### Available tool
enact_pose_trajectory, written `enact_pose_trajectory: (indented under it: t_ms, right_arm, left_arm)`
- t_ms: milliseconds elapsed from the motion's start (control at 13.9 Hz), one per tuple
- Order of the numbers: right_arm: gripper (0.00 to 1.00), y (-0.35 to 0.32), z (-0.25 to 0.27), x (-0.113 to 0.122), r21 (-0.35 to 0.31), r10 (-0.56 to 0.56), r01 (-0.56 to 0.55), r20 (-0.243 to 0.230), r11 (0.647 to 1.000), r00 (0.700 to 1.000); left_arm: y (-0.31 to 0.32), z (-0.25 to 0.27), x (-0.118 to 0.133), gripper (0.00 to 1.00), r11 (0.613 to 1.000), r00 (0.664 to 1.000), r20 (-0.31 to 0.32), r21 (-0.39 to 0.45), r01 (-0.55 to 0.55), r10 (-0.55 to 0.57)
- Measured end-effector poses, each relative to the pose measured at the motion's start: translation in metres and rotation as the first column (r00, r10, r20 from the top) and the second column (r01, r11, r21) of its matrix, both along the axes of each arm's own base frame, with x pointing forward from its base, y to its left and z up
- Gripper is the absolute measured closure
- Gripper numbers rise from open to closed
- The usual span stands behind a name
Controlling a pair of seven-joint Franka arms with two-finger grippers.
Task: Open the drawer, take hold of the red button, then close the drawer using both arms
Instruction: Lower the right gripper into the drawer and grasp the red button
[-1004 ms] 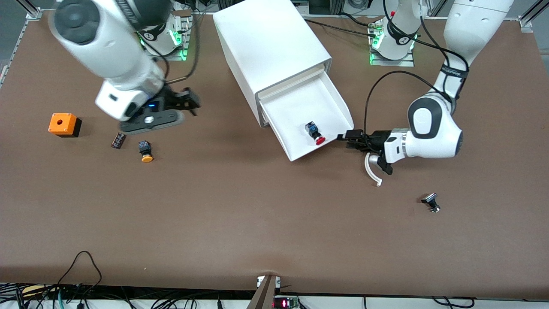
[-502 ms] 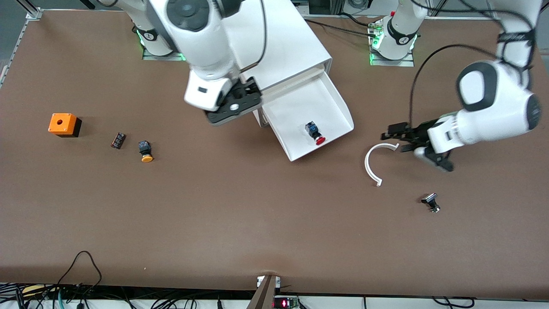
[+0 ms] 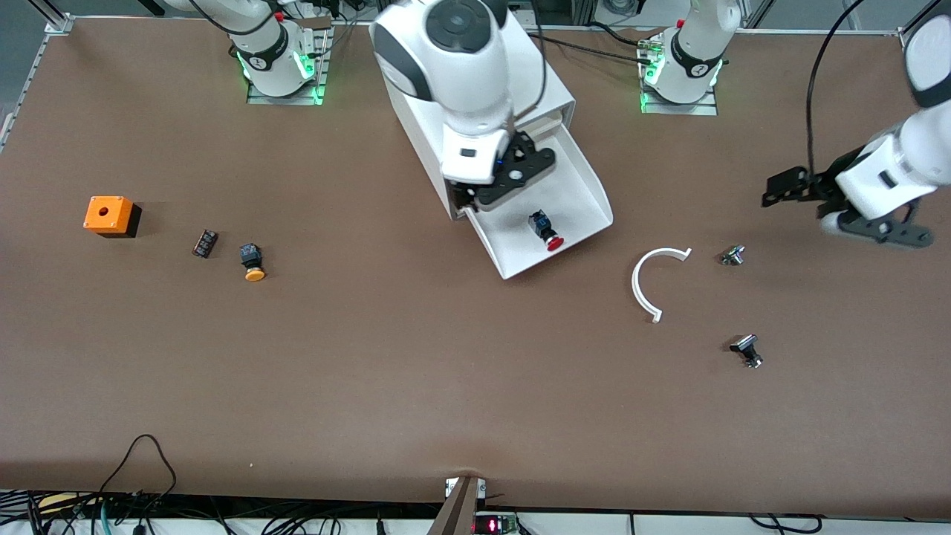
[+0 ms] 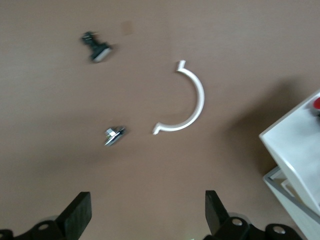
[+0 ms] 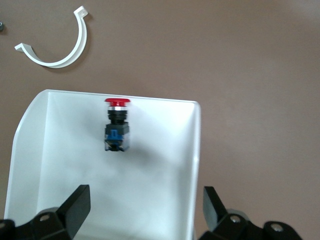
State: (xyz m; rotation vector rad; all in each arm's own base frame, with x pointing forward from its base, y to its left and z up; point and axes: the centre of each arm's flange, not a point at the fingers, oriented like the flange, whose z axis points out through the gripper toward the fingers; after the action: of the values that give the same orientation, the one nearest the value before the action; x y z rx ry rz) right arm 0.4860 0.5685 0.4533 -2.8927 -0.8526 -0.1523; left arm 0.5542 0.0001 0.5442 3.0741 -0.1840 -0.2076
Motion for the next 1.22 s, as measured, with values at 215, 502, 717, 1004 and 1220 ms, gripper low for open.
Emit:
enact_pose_trajectory:
  t_ms: [215,502,717,1004,1220]
  right_arm:
    - [0.00,0.028,-0.046,-0.011,0.002,-0.003,0.003,-0.001,1.000,1.000]
    - [0.00,0.043,-0.072,-0.015,0.020,0.002,-0.002,0.015,1.000,1.000]
    - [0.00,0.052,-0.089,-0.017,0.037,-0.011,0.010,0.026,0.999,1.000]
    - [0.03,0.055,-0.105,-0.016,0.043,-0.017,0.016,0.030,0.999,0.999]
    - [0.18,0.057,-0.114,-0.012,0.060,-0.022,0.019,0.048,0.998,0.999]
  left_arm:
    - [0.008,0.028,-0.004,0.00,0.996,0.999,0.034,0.092,0.000,-0.003]
    - [0.015,0.035,-0.003,0.00,0.987,0.999,0.047,0.160,0.004,-0.012]
    - [0.015,0.035,-0.003,0.00,0.987,0.999,0.051,0.161,-0.007,-0.001]
    - [0.013,0.037,-0.002,0.00,0.990,0.998,0.059,0.142,-0.014,0.005]
    - [0.011,0.035,-0.001,0.00,0.993,0.998,0.055,0.118,-0.017,0.011]
